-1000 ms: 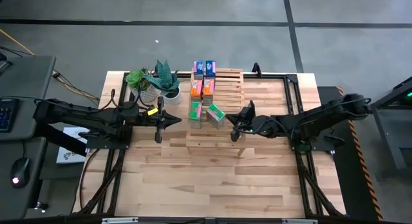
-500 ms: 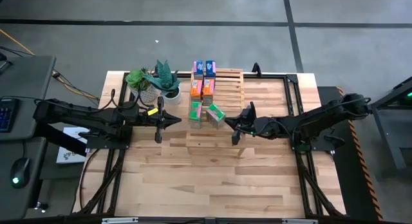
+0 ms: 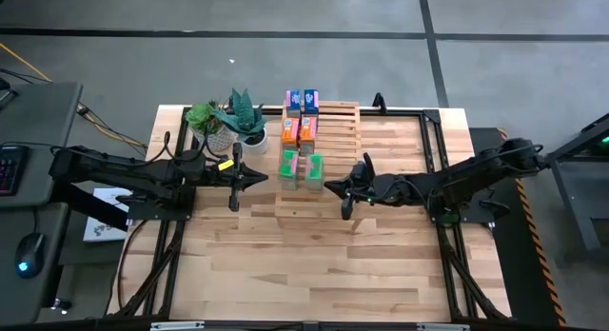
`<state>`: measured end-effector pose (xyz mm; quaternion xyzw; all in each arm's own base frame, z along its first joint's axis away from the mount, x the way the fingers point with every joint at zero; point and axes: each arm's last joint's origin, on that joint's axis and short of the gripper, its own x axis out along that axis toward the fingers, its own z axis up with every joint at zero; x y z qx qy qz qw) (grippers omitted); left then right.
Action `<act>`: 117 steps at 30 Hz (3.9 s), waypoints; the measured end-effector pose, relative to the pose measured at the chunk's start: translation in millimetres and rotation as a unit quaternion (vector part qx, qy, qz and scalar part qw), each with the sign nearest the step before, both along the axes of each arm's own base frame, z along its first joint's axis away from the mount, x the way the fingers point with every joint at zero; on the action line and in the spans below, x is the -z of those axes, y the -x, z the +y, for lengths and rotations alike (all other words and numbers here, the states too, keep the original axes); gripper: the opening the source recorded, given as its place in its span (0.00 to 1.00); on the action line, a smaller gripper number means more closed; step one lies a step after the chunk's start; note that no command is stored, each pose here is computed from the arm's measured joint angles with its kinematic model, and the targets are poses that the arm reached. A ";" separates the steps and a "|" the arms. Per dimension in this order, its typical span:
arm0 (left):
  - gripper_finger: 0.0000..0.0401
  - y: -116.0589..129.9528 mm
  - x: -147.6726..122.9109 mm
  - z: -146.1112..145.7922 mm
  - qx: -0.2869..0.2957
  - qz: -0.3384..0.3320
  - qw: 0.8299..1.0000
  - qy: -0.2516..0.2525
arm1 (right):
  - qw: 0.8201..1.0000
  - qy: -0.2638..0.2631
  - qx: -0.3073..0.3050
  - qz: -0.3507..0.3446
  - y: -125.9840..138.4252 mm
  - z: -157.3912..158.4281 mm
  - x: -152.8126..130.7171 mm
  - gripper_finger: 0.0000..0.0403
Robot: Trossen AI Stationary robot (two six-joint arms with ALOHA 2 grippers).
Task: Stack cereal on shelf
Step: Put the green cereal box on the shelf aligned with the other green cereal box, then return to home position
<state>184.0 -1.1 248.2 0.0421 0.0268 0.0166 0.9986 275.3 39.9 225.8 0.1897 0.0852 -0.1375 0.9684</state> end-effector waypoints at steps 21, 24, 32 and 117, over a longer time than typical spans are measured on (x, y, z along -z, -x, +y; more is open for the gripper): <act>0.00 0.0 0.0 0.0 0.000 0.000 1.000 0.000 | 0.998 0.013 0.043 0.038 -12.6 -6.2 -1.1 0.00; 0.00 0.0 -0.2 0.0 0.000 -0.001 1.000 0.000 | 0.998 0.017 0.039 0.046 -23.3 -5.4 -0.3 0.00; 0.00 0.0 0.4 0.0 0.000 0.002 1.000 0.000 | 0.996 0.030 0.035 0.078 -37.3 -3.5 -4.8 0.00; 0.00 65.9 79.4 10.1 -0.066 -0.025 0.997 0.030 | 0.974 0.196 -0.087 -0.069 172.3 -40.0 59.5 0.00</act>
